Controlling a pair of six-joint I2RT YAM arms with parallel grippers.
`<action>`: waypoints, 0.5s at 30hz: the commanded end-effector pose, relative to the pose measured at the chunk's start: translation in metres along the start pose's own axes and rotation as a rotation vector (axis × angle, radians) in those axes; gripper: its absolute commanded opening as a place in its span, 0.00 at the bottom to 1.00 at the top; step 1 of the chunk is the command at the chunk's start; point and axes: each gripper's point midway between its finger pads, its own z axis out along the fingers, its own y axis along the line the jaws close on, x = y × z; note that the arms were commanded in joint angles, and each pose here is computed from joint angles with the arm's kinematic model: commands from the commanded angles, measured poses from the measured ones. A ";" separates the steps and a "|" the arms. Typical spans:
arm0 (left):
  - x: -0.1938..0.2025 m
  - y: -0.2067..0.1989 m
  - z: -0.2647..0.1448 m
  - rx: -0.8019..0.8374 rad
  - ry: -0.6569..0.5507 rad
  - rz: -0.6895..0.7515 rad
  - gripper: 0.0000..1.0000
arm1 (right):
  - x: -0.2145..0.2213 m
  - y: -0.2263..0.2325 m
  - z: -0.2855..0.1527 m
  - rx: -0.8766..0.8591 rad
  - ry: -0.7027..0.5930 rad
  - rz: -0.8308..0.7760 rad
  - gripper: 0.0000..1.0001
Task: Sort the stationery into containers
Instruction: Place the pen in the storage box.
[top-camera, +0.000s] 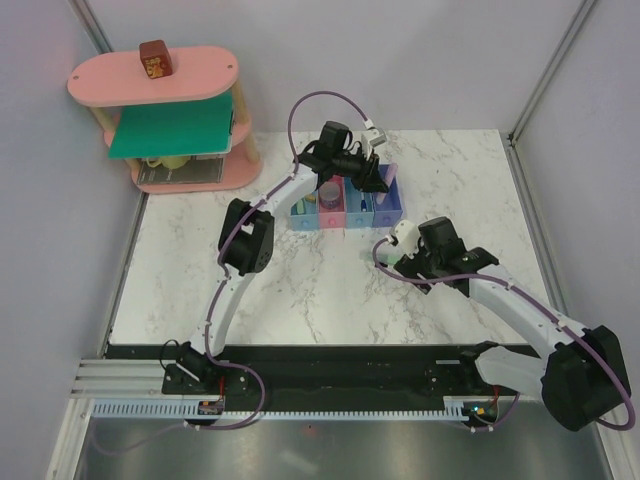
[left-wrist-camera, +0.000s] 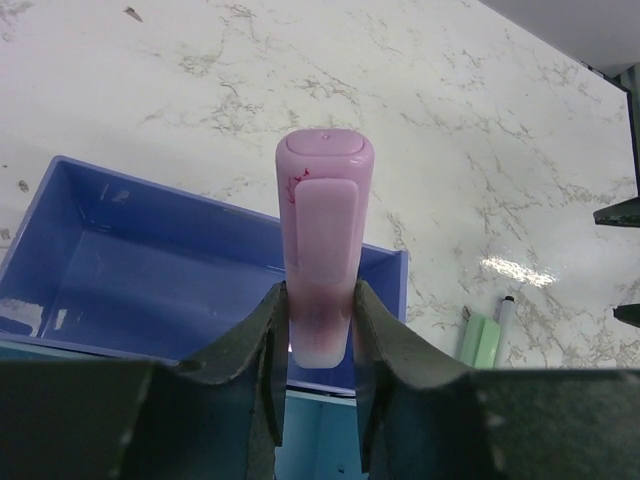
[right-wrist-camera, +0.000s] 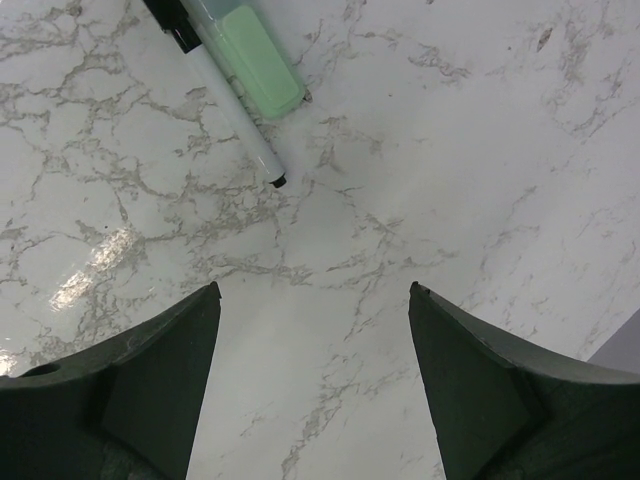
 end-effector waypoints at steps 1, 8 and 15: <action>-0.008 0.000 0.006 -0.005 -0.029 0.015 0.38 | -0.017 0.002 0.000 -0.040 -0.045 0.016 0.84; -0.013 -0.002 0.002 -0.010 -0.032 0.045 0.59 | -0.027 -0.002 0.010 -0.039 -0.050 -0.005 0.84; -0.039 -0.014 -0.029 -0.071 -0.052 0.092 0.63 | -0.033 0.004 0.026 -0.085 -0.050 -0.028 0.84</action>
